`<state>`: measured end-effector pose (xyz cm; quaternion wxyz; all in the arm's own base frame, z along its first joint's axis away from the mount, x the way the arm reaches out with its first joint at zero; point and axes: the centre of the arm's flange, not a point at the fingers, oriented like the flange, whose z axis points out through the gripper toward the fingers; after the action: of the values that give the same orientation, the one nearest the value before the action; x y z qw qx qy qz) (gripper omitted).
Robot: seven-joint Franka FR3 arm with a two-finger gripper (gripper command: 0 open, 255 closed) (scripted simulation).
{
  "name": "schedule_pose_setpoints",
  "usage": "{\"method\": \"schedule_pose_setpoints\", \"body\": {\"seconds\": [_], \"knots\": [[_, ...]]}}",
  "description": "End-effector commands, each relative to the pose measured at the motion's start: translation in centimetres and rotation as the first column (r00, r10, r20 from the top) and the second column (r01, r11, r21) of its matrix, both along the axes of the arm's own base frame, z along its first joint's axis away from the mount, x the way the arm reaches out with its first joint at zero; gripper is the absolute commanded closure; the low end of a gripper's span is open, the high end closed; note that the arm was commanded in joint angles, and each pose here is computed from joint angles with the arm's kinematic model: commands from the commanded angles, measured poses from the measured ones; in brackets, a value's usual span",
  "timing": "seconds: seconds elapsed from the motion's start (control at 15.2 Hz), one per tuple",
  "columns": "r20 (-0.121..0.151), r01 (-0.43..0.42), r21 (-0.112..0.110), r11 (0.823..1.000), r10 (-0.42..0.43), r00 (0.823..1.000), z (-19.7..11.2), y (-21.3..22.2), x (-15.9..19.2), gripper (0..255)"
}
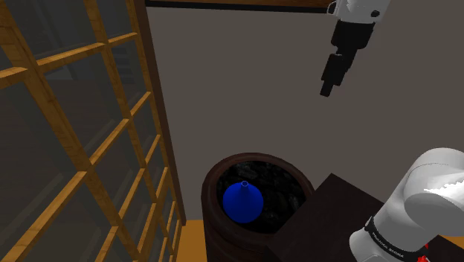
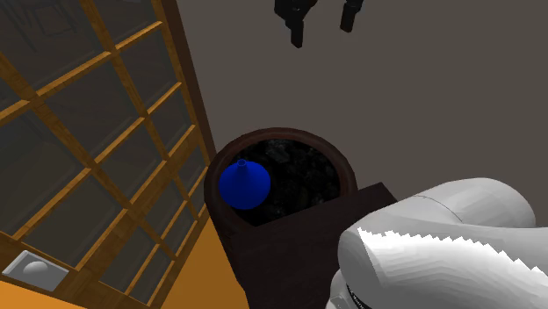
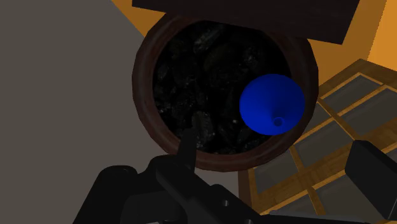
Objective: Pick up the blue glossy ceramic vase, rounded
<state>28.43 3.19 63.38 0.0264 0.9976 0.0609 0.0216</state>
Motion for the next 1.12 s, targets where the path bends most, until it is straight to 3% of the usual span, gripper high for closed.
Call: {"method": "schedule_pose_setpoints", "body": {"seconds": [0.0,1.06], "knots": [[0.000,0.000,0.000,1.000,0.000,1.000,0.0,0.0,0.0,0],[0.028,0.046,0.028,0.999,-0.047,0.999,-18.8,5.6,7.0,0]]}}
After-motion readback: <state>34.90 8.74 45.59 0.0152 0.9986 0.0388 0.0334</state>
